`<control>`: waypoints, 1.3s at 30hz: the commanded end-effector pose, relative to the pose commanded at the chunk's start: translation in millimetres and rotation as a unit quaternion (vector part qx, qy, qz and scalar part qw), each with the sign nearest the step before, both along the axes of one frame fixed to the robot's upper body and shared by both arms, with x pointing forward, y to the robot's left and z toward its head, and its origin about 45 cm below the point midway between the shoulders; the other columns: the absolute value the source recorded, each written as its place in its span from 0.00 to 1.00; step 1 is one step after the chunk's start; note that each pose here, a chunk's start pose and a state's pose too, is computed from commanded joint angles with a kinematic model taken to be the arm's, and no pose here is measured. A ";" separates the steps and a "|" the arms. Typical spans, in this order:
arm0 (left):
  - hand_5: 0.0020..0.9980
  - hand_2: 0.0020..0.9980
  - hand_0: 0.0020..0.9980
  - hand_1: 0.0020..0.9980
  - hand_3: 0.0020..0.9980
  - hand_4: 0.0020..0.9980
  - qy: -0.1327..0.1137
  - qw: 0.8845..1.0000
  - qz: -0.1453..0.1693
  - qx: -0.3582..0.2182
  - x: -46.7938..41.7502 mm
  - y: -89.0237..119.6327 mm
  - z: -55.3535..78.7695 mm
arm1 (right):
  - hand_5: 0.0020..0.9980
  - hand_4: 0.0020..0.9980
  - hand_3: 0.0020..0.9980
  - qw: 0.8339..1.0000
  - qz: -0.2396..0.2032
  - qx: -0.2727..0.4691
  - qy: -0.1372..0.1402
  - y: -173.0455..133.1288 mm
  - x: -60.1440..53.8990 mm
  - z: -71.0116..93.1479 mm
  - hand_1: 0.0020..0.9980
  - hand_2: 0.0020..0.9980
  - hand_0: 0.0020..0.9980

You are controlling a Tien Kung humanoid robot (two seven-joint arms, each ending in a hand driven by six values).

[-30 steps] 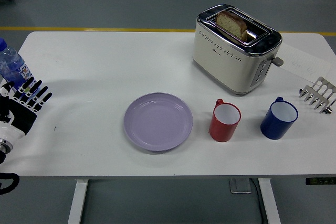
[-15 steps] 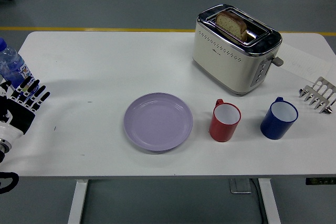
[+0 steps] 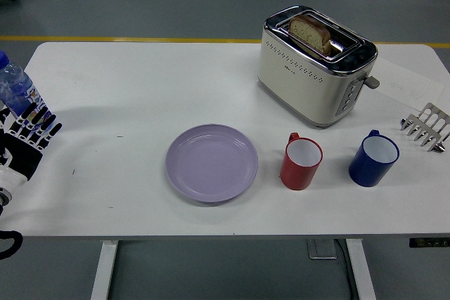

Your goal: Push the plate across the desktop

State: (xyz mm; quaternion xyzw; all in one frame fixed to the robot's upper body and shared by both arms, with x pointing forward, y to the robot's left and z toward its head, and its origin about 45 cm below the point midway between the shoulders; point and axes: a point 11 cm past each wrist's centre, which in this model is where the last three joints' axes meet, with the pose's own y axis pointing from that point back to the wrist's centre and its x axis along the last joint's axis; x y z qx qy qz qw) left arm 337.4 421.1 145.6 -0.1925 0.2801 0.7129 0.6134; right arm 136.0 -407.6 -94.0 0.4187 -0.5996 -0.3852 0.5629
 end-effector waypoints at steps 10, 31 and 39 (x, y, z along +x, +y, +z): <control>1.00 0.72 0.70 0.72 0.71 0.56 0.003 1.000 0.007 0.000 -1.5 3.5 -1.8 | 0.19 0.25 0.55 1.000 0.000 0.000 0.002 0.0 -1.2 -0.3 0.50 0.59 0.53; 1.00 0.72 0.70 0.72 0.71 0.56 0.008 1.000 0.003 0.000 -4.0 0.8 -6.2 | 0.19 0.25 0.55 1.000 0.003 -0.002 0.011 -1.7 -8.6 -1.8 0.50 0.59 0.53; 1.00 0.72 0.70 0.72 0.71 0.56 0.009 1.000 0.003 0.000 -4.9 1.1 -7.0 | 0.19 0.25 0.55 1.000 0.002 -0.001 0.010 -0.8 -7.7 -1.8 0.50 0.59 0.53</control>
